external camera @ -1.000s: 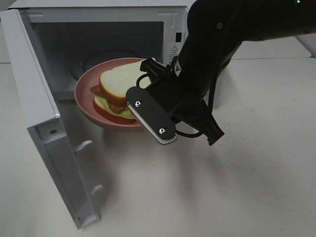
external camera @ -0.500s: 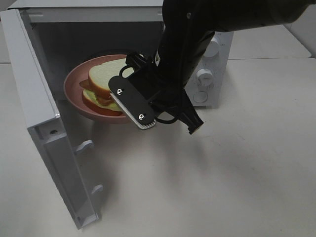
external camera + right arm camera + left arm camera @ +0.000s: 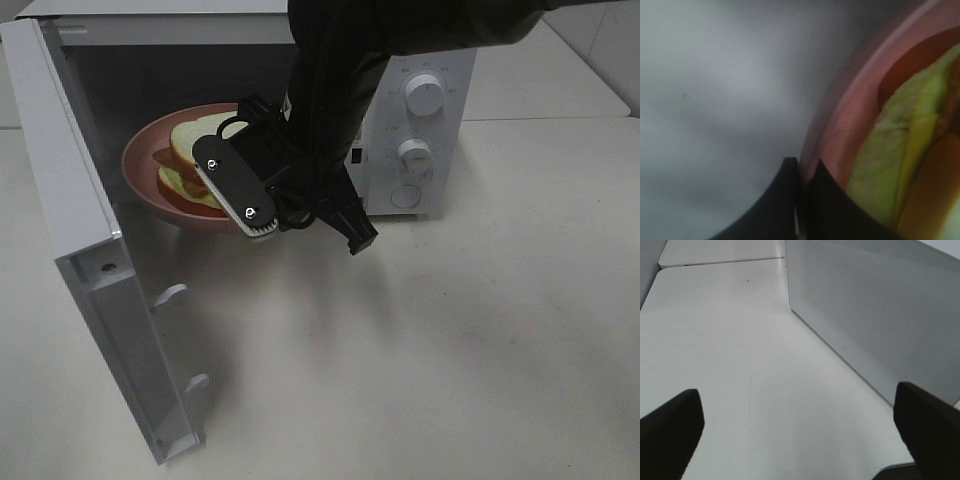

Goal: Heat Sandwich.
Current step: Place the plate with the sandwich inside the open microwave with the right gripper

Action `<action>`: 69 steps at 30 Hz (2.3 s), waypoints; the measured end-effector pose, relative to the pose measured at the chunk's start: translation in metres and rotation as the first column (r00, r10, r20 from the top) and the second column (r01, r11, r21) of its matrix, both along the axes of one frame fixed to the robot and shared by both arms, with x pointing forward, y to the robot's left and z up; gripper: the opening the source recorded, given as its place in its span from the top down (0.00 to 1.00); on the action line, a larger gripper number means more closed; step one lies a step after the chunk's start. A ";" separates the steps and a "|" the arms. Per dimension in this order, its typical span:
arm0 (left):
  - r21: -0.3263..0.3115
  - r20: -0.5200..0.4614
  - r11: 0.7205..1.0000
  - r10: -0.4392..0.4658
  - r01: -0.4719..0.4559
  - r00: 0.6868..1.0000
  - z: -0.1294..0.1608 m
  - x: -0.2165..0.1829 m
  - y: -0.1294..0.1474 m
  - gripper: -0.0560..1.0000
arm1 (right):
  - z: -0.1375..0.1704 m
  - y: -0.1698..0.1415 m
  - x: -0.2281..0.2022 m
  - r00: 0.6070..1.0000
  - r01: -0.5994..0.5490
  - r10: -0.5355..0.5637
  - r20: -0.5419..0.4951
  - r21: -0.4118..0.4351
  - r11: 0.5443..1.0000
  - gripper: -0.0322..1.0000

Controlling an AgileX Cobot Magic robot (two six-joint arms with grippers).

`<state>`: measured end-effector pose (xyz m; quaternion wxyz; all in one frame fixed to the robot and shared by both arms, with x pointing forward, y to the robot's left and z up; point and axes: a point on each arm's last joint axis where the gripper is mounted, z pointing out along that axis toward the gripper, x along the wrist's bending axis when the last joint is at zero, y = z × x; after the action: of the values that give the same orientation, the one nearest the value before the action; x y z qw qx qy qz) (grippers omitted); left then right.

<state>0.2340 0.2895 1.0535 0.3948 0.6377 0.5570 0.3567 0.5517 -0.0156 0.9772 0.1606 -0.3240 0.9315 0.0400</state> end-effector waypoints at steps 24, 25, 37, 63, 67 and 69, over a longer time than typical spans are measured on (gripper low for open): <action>0.000 0.000 1.000 0.000 0.000 1.000 0.000 0.000 0.000 0.02 | -0.003 0.029 0.038 0.990 0.142 -0.143 0.022 0.025 0.990 0.94; 0.000 0.000 1.000 0.000 0.000 1.000 0.000 0.000 0.000 0.02 | -0.003 0.030 0.039 0.988 0.150 -0.151 0.024 0.031 0.988 0.94; 0.000 0.000 1.000 0.000 0.000 1.000 0.000 0.000 0.000 0.02 | -0.014 0.043 0.055 0.980 0.194 -0.196 0.035 0.055 0.980 0.94; 0.000 0.000 1.000 0.000 0.000 1.000 0.000 0.000 0.000 0.02 | -0.040 0.045 0.092 0.962 0.259 -0.266 0.056 0.100 0.961 0.92; 0.000 0.000 1.000 0.000 0.000 1.000 0.000 0.000 0.000 0.02 | -0.039 0.045 0.093 0.962 0.258 -0.266 0.063 0.110 0.960 0.89; 0.000 0.000 1.000 0.000 0.000 1.000 0.000 0.000 0.000 0.02 | -0.037 0.047 0.095 0.962 0.253 -0.263 0.078 0.125 0.959 0.84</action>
<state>0.2340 0.2895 1.0535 0.3948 0.6377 0.5570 0.3567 0.6465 0.0310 0.9402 0.2261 -0.1915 0.9534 0.0568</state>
